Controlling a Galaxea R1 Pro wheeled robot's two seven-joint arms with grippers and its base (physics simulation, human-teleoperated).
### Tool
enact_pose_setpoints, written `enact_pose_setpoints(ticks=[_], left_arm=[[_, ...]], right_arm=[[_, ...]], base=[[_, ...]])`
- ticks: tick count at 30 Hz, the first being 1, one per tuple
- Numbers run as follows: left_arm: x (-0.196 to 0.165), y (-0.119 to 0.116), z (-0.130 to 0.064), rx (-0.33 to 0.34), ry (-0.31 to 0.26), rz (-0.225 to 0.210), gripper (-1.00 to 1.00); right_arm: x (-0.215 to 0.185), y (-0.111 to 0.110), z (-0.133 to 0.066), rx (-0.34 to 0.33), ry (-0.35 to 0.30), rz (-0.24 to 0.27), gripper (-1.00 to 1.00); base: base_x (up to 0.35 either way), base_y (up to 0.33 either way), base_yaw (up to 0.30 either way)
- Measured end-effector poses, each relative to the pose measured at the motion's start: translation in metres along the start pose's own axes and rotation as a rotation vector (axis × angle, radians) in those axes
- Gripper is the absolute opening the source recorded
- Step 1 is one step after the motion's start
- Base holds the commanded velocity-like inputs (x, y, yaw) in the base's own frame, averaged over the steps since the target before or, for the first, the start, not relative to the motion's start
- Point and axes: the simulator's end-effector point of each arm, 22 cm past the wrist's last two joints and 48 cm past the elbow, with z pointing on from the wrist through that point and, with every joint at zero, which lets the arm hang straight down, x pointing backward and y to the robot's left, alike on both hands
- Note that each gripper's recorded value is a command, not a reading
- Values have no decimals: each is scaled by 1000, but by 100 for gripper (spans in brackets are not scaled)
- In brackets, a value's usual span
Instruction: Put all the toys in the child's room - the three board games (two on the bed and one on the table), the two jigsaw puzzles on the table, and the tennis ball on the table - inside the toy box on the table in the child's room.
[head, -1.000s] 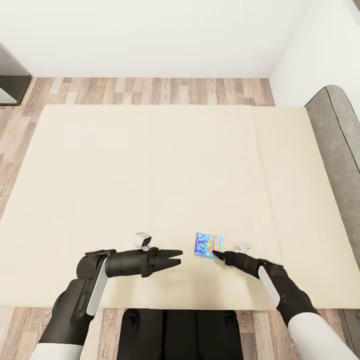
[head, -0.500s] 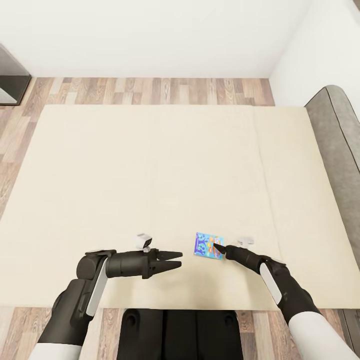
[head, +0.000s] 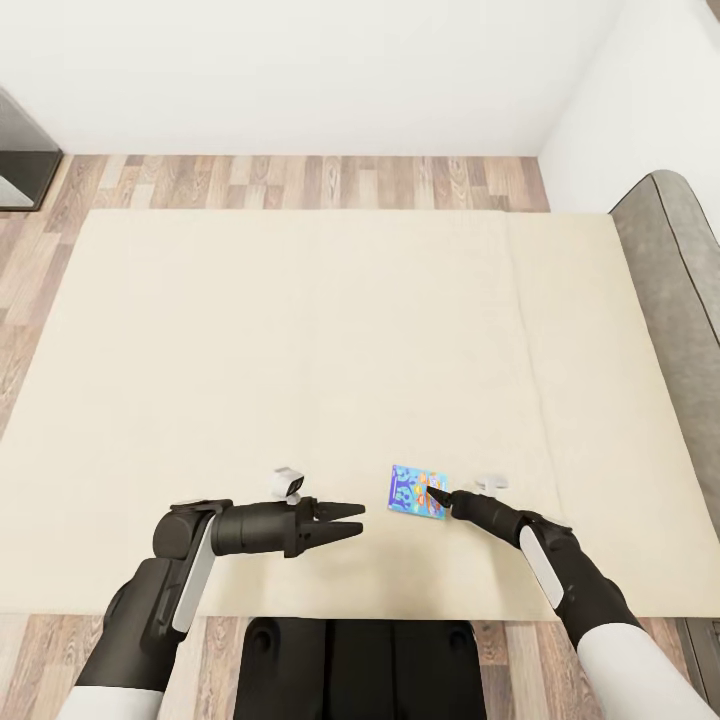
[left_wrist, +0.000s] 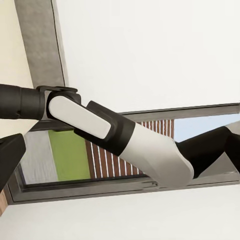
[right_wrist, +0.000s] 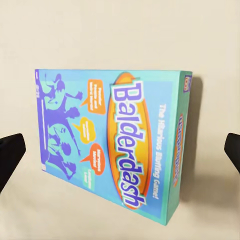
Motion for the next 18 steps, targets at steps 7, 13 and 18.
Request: enact_pose_setpoints(ticks=[7, 13, 18], left_arm=[[0, 0, 0, 0, -1, 0, 100], [0, 0, -1, 0, -2, 0, 100], [0, 2, -1, -1, -2, -5, 100]], right_arm=[[0, 1, 0, -1, 1, 0, 100], [1, 1, 1, -2, 5, 2, 100], [4, 0, 2, -1, 11, 6, 100]], base=[[0, 0, 0], [0, 0, 0], [0, 0, 0]])
